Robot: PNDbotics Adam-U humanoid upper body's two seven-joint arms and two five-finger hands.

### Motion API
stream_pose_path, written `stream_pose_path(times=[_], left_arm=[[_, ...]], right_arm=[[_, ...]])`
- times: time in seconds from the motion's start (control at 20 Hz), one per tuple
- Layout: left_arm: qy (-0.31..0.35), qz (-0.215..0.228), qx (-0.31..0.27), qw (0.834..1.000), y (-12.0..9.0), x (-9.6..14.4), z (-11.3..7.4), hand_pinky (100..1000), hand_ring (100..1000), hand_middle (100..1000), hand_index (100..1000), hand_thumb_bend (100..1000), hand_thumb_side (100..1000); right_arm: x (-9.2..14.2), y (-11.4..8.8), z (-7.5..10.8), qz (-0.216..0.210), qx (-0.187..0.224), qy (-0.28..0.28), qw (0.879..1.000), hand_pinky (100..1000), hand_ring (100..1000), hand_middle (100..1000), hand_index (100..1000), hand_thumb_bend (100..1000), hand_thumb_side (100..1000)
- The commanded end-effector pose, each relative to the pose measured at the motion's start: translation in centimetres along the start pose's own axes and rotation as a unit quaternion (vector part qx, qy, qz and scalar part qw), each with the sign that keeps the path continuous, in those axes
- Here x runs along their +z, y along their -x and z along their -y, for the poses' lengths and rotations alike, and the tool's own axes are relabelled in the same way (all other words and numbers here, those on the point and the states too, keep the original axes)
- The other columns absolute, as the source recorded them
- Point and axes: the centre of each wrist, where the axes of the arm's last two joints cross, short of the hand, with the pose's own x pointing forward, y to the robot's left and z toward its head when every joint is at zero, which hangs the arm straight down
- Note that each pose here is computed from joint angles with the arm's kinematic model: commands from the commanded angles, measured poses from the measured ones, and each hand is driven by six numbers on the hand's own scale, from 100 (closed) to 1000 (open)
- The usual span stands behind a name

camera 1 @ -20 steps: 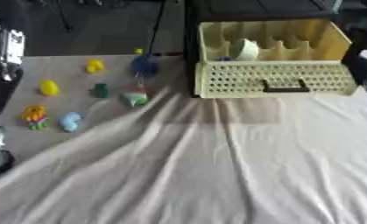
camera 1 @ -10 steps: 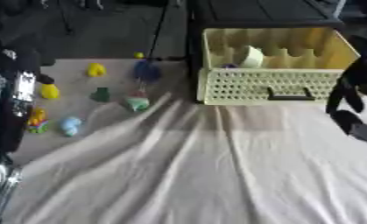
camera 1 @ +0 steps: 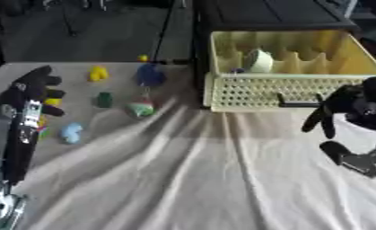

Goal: Pick up objects from table and place into drawer.

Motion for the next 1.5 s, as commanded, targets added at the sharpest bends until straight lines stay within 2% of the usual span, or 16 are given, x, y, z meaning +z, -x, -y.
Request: stream_pose_path(times=[0.05, 0.3, 0.7, 1.1, 1.3, 1.5], left_arm=[[0.001, 0.004, 0.009, 1.0, -0.5, 0.0, 0.1, 559, 695, 713, 876, 172, 1000], [0.004, -0.004, 0.016, 1.0, -0.5, 0.3, 0.5, 557, 693, 712, 876, 166, 1000], [0.006, -0.014, 0.02, 1.0, -0.3, 0.6, 0.7, 555, 692, 711, 875, 164, 1000], [0.01, -0.018, 0.02, 1.0, -0.3, 0.8, 0.8, 554, 693, 710, 873, 158, 1000], [0.016, -0.016, 0.022, 1.0, -0.3, 0.8, 0.9, 568, 700, 717, 879, 109, 1000], [0.019, -0.015, 0.023, 0.999, -0.3, 0.8, 0.9, 577, 704, 721, 882, 100, 1000]], right_arm=[[-0.1, -0.7, 0.6, -0.015, 0.01, -0.005, 1.0, 100, 163, 580, 804, 100, 576], [-0.7, -0.6, 0.3, -0.038, -0.011, -0.026, 0.999, 100, 184, 639, 828, 100, 559], [-1.2, 2.5, 0.9, -0.057, -0.083, -0.02, 0.995, 100, 183, 635, 827, 100, 544], [-0.9, 3.3, 1.8, -0.076, -0.077, -0.001, 0.994, 100, 186, 640, 828, 100, 564], [-1.4, 4.0, 1.7, -0.083, -0.083, -0.009, 0.993, 100, 188, 647, 828, 100, 559], [-1.7, 4.8, 1.5, -0.091, -0.092, -0.013, 0.992, 100, 189, 658, 828, 100, 558]])
